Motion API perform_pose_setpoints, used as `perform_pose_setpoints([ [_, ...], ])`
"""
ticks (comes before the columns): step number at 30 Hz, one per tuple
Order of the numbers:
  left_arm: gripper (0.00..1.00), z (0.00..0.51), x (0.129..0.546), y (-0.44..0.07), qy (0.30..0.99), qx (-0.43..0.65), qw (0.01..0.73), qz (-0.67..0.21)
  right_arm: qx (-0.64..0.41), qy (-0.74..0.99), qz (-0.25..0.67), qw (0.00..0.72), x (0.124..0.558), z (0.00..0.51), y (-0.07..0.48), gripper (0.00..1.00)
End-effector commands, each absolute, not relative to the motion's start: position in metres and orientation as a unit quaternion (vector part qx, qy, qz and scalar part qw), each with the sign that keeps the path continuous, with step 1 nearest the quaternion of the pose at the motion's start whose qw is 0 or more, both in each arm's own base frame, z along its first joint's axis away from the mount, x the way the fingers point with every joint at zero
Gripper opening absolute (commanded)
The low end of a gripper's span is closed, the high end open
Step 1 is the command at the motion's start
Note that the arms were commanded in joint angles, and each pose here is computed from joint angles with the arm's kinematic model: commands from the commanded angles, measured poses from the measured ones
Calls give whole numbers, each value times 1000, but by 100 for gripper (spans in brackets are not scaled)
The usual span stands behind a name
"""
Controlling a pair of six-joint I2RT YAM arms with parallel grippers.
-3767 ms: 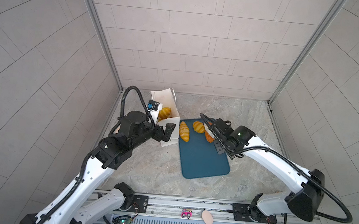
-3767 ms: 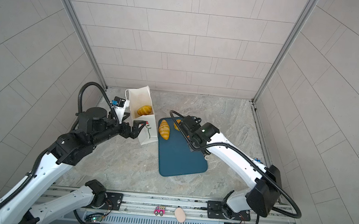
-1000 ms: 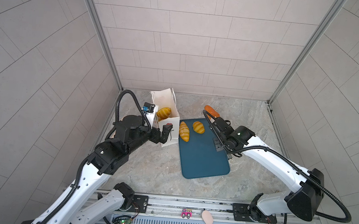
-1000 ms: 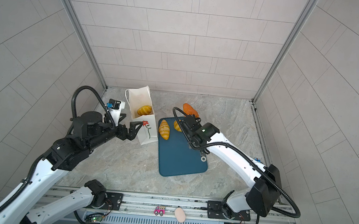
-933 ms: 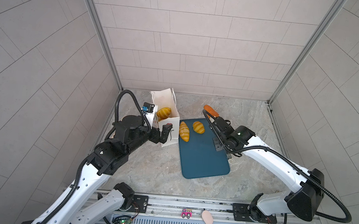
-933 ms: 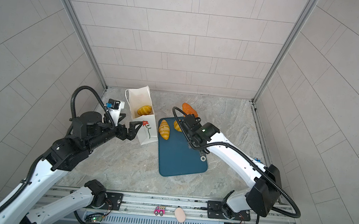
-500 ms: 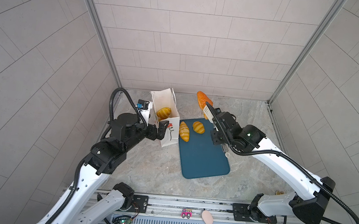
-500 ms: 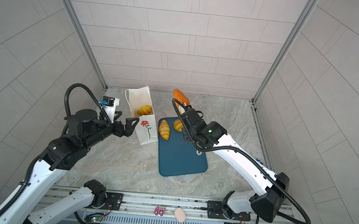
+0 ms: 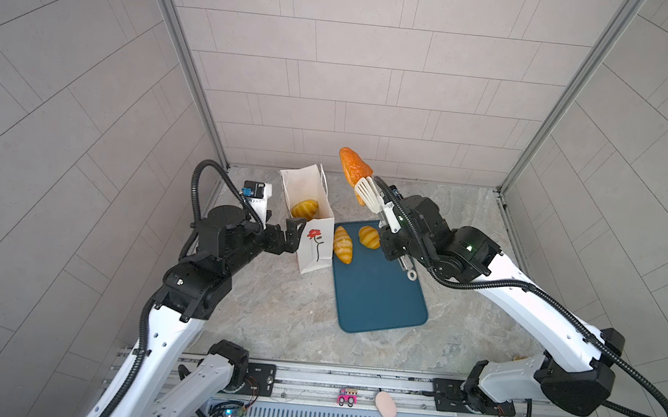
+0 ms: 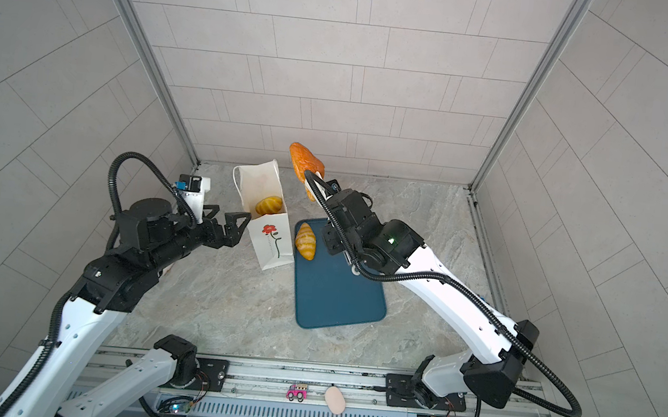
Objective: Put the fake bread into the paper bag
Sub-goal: 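Carry the orange pastry in the tongs over the paper bag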
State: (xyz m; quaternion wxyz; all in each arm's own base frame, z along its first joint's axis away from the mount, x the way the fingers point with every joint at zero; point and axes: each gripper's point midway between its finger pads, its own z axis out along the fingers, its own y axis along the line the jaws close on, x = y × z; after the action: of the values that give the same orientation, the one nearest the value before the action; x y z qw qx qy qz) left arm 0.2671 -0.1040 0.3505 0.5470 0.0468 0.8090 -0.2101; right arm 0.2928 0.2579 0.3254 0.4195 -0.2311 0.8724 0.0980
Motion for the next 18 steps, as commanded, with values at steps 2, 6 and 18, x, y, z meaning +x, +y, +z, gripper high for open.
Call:
perform_pose_setpoints([
  [2, 100, 360, 265, -102, 799, 42, 558, -220, -256, 838, 122, 466, 296, 360, 277, 19],
  [6, 100, 359, 266, -102, 800, 39, 556, -221, -285, 820, 135, 478, 292, 366, 298, 21],
  [18, 100, 358, 257, -93, 799, 26, 562, -214, -307, 824, 180, 441, 289, 348, 353, 21],
])
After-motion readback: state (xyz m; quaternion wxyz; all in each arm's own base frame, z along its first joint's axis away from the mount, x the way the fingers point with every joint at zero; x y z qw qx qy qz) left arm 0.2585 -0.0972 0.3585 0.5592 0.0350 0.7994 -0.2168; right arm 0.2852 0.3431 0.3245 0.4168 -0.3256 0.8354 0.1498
